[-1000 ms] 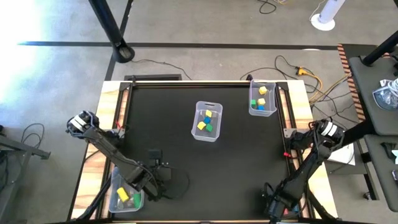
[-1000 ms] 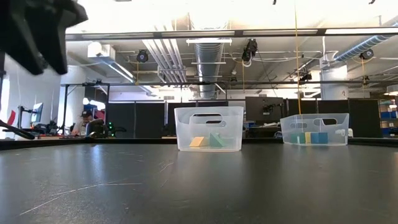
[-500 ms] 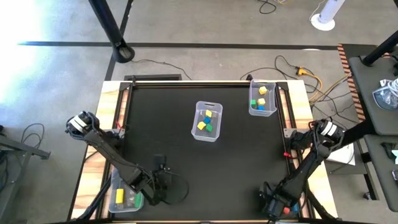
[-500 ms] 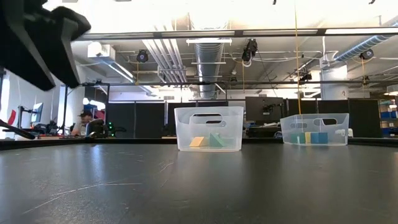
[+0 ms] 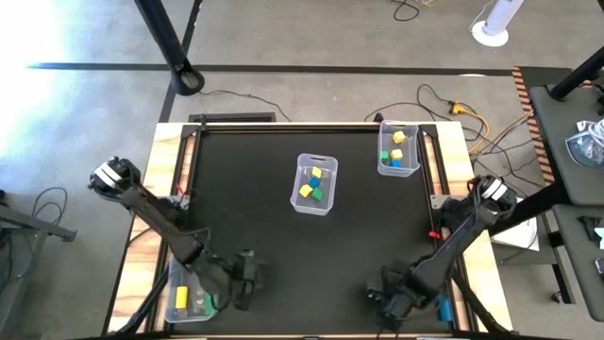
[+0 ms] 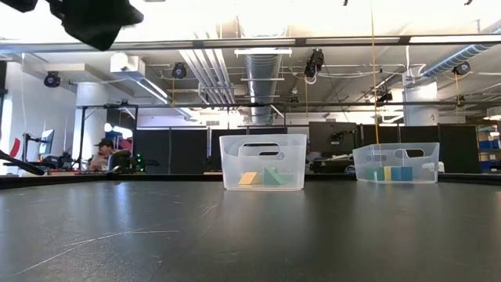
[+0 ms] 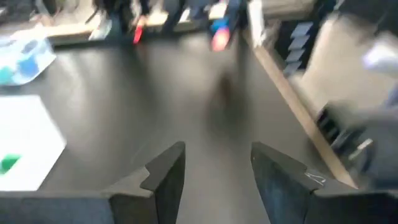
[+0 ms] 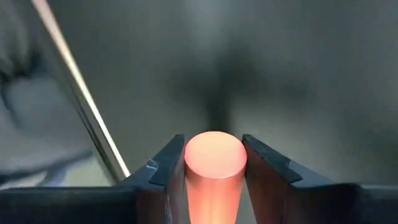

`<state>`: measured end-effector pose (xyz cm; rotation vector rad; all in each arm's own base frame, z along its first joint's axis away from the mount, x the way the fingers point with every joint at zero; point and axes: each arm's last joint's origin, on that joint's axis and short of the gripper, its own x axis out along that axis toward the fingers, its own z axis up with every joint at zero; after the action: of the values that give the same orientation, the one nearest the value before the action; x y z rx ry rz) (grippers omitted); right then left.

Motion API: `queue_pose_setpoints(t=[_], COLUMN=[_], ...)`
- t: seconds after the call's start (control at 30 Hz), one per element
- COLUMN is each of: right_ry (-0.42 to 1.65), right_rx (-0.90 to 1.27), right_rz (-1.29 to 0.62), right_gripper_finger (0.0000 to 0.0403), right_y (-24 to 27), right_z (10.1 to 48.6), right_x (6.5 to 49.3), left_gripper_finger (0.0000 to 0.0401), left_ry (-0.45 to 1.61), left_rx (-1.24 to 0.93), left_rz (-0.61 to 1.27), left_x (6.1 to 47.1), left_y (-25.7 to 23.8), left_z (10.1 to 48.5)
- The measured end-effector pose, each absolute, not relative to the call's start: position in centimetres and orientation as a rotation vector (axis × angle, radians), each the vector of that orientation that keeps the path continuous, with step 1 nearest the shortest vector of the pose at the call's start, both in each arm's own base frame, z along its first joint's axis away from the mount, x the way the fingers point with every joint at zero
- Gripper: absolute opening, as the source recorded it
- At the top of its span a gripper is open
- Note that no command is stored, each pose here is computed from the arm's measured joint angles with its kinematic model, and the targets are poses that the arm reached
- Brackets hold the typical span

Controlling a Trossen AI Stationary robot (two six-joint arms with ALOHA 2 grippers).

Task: Sort blocks by size
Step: Put the red cylindrical block into the bottom transparent bin

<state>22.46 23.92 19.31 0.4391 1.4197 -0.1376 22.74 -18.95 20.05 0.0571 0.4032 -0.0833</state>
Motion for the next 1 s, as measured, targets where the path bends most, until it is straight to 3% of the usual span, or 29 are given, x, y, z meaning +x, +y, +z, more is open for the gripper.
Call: queue_pose_setpoints(t=[0.27, 0.47, 0.67, 1.0], right_ry=[0.680, 0.269, 0.189, 0.170], right_rx=[-0.035, -0.218, -0.245, -0.170], right_rz=[0.006, 0.039, -0.003, -0.036], right_gripper_finger=[0.0124, 0.0126, 0.0125, 0.0124], right_y=[24.7, 25.4, 24.3, 23.4], right_z=[24.5, 27.0, 27.0, 27.2], right_x=[28.1, 31.6, 33.6, 34.3], left_gripper_finger=[0.0176, 0.0228, 0.0263, 0.0265], left_ry=[0.204, 0.187, 0.059, 0.051], left_rx=[-0.090, -0.052, 0.107, 0.207], left_rz=[-0.130, -0.087, -0.134, -0.105], left_x=[21.7, 23.5, 25.2, 28.8], left_y=[-17.3, -17.0, -18.4, -19.2], left_z=[18.6, 17.7, 19.4, 20.1])
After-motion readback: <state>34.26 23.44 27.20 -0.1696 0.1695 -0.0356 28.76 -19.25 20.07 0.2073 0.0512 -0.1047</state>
